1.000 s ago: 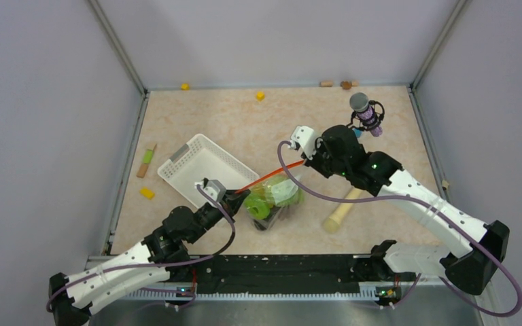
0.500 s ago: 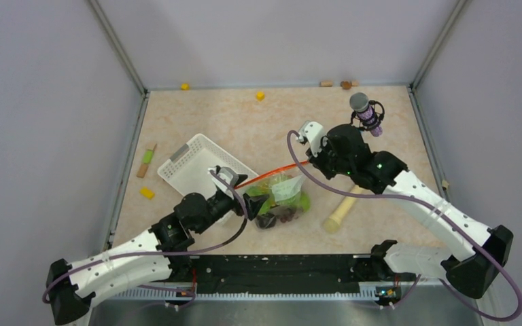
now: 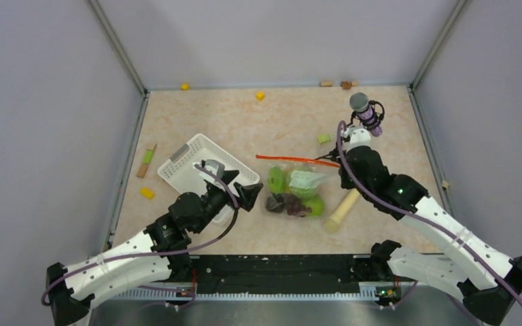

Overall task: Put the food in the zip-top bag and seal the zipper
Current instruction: Zip the zipper food storage bag at the center of the board, then place the zipper food storage bag at the center of the board.

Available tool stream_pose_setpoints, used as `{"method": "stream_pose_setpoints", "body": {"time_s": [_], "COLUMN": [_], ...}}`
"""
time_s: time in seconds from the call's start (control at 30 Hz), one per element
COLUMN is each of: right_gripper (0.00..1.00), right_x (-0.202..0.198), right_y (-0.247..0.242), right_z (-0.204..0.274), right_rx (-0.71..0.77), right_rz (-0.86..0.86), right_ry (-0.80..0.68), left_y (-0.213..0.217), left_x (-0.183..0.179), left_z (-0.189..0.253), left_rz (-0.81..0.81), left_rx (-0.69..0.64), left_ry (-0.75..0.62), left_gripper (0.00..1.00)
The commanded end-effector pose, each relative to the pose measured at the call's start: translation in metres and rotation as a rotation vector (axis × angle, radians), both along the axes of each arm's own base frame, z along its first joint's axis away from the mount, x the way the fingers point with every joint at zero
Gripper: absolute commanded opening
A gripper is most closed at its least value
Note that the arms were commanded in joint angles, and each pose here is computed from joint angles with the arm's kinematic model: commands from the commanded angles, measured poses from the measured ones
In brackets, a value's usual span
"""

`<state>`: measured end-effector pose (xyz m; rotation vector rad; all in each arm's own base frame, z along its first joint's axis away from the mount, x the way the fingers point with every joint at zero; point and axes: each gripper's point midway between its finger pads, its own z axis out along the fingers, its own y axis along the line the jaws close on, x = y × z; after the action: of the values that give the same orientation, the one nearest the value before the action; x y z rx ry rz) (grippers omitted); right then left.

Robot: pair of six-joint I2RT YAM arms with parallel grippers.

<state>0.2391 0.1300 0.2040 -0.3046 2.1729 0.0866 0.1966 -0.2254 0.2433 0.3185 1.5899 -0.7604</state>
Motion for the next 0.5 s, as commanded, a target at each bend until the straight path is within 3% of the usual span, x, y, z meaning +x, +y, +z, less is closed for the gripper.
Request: {"method": "stream_pose_setpoints", "body": {"time_s": [0.0, 0.2, 0.33, 0.4, 0.47], "right_gripper": [0.0, 0.0, 0.05, 0.16, 0.34], "right_x": [-0.003, -0.01, -0.01, -0.009, -0.008], "right_y": [-0.039, -0.049, -0.045, -0.045, -0.044], "right_z": [0.018, 0.015, 0.008, 0.008, 0.011], "right_rx": [0.1, 0.154, 0.133, 0.131, 0.129], "right_rz": [-0.272, -0.32, -0.288, -0.291, -0.291], "right_ry": [-0.096, -0.128, -0.109, -0.109, -0.116], "left_y": [0.011, 0.016, 0.02, 0.026, 0.033], "left_x": [0.009, 0.01, 0.01, 0.011, 0.011], "left_z": [0.016, 0.006, 0.002, 0.0, -0.002], "left_rz": [0.09, 0.13, 0.157, 0.188, 0.224], "left_rx": [-0.091, -0.112, -0.139, -0.143, -0.144], "left_ry": [0.011, 0.081, 0.125, 0.148, 0.177], "left_gripper": [0.97, 0.97, 0.97, 0.97, 0.97]}}
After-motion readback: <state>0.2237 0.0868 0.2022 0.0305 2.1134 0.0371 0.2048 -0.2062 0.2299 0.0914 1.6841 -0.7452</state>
